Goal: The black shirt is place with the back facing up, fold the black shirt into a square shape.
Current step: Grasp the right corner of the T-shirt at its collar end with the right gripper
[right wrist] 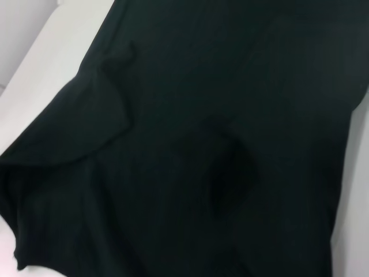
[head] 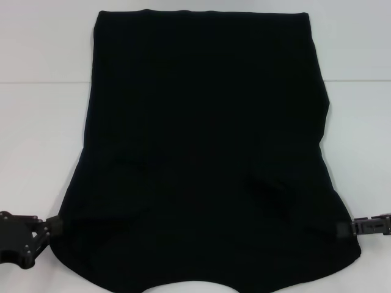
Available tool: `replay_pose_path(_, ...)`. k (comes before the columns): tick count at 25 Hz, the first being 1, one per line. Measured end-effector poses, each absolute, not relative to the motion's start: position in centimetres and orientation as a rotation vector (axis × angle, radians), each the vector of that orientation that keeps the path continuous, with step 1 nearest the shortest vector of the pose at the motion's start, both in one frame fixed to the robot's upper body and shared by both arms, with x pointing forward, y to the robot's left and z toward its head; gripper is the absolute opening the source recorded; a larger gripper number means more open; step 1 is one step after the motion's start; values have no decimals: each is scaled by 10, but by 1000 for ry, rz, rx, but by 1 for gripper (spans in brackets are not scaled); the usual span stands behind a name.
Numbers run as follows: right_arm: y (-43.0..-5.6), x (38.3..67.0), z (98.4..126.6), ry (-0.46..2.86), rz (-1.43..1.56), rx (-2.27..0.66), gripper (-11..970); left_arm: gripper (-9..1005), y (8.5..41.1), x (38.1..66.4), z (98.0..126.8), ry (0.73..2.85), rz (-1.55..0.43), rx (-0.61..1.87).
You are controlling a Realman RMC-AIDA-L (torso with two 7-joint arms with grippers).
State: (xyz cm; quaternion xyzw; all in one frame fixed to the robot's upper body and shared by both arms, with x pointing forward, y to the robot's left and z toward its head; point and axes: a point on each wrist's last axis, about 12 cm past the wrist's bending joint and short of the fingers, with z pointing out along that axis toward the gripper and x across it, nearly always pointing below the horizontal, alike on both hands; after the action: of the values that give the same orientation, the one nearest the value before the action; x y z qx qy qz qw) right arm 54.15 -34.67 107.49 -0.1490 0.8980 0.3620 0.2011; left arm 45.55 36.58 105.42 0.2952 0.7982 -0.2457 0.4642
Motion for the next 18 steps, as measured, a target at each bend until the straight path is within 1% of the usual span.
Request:
replay_pose_path(8, -348, 538, 1072, 2510, 1018, -402, 916, 7, 366, 459, 1056, 1957, -598, 733)
replay_pose_path(18, -332, 539, 1069, 2533, 1052, -462, 916, 8, 366, 461, 1056, 1958, -587, 734)
